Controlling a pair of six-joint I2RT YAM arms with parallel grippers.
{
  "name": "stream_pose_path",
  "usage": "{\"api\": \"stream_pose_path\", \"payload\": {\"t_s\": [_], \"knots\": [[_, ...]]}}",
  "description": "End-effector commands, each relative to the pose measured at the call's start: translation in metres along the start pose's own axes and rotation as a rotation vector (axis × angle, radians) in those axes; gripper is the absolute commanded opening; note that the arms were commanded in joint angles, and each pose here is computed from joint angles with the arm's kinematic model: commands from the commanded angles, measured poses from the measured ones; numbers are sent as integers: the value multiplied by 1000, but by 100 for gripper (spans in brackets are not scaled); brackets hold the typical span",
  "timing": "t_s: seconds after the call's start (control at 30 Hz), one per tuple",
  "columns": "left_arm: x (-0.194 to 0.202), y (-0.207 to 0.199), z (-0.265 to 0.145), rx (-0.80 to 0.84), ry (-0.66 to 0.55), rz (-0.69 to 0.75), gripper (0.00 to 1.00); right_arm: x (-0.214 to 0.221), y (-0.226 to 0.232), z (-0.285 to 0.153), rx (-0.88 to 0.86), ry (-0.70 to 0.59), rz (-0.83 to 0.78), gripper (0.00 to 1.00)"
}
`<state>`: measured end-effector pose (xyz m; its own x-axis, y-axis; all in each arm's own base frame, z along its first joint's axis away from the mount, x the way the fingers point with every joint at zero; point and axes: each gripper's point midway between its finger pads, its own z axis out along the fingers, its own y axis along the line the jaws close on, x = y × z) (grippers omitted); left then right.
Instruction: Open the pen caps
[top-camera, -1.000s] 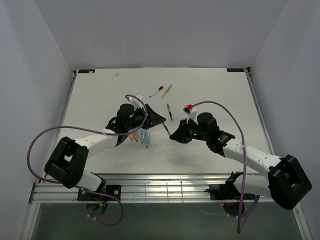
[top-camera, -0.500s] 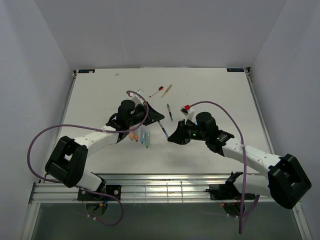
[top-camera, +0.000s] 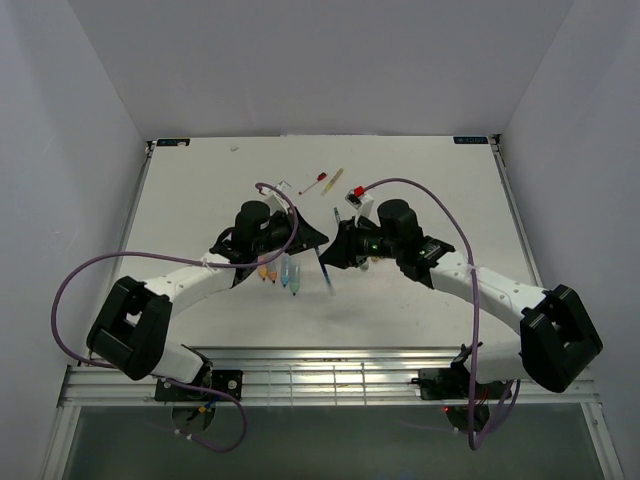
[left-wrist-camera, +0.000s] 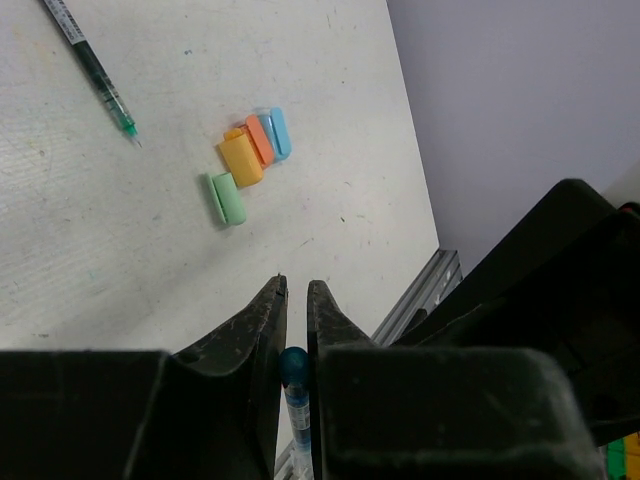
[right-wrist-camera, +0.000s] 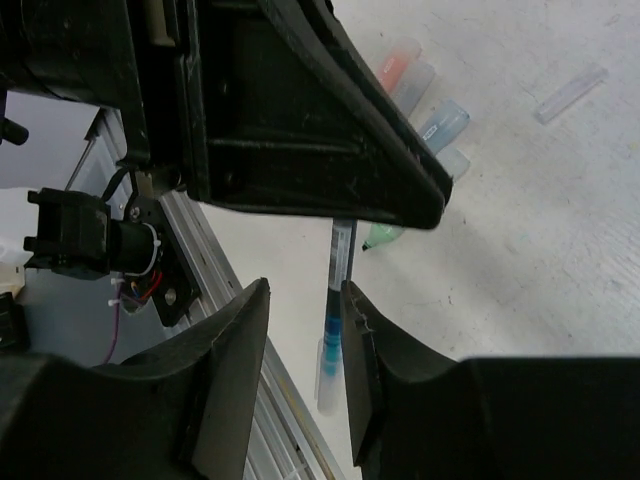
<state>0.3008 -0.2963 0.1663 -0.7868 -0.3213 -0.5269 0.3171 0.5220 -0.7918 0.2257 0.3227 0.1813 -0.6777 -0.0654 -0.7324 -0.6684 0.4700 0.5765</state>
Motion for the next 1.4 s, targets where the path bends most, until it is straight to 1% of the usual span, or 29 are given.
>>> {"api": "stream_pose_path", "payload": {"t_s": [0.0, 0.23, 0.43, 0.53, 0.57, 0.6, 0.63, 0.67, 0.73, 0.8, 0.83, 0.9, 0.93, 0.97, 1.0, 1.03, 1.07, 1.1, 1.13, 1.17, 1.23, 1.33, 1.37], "knots": [[1, -18, -12, 57, 7, 30, 0, -16, 8, 10, -40, -5, -34, 41], [3, -23, -15, 77, 21, 11, 0, -18, 2, 23, -39, 8, -31, 41], [1, -28, -14, 94, 23, 5, 0, -9, -6, 29, -32, 16, -19, 40], [3, -28, -12, 97, 31, -10, 0, -8, -6, 31, -45, 18, -9, 33], [3, -27, -12, 97, 33, -18, 0, -9, -2, 32, -64, 13, -6, 20], [3, -28, -11, 101, 30, -18, 4, -8, -2, 33, -68, 13, -1, 13], [2, -29, -12, 103, 26, -16, 10, -7, -2, 33, -68, 15, 3, 8], [0, -28, -12, 100, 13, -11, 26, -6, -3, 34, -66, 12, 7, 8], [-10, -34, -17, 102, -26, 15, 46, -5, -3, 33, -36, 16, 10, 8], [-27, -38, -23, 67, -88, 61, 63, 0, -11, 31, 18, 9, 35, 8], [-38, -48, -31, 68, -128, 94, 67, -3, -9, 28, 19, -10, 40, 8], [-52, -42, -41, -19, -187, 131, 75, -2, -14, 26, 48, -23, 66, 8], [-67, -54, -53, -27, -243, 161, 76, -2, -15, 26, 55, -24, 75, 8], [-75, -44, -60, -107, -288, 164, 77, 0, -16, 26, 57, -20, 81, 8], [-82, -42, -69, -140, -331, 175, 77, -1, -16, 27, 60, -23, 97, 8], [-81, -34, -77, -177, -362, 178, 77, 0, -18, 28, 68, -22, 107, 8], [-88, -46, -97, -150, -431, 188, 77, -1, -19, 29, 72, -25, 112, 8], [-91, -41, -106, -171, -482, 191, 76, -2, -20, 29, 78, -29, 118, 8], [-80, -31, -108, -174, -472, 207, 74, -7, -20, 30, 84, -40, 133, 8], [-81, -43, -117, -121, -501, 229, 73, -10, -18, 30, 83, -48, 137, 8], [-56, -52, -109, -15, -402, 257, 70, -23, -12, 33, 65, -70, 146, 8], [-24, -45, -95, 42, -264, 241, 70, -36, 0, 36, 22, -96, 162, 8], [-14, -39, -92, 54, -241, 239, 70, -44, 5, 35, 7, -111, 162, 8]]}}
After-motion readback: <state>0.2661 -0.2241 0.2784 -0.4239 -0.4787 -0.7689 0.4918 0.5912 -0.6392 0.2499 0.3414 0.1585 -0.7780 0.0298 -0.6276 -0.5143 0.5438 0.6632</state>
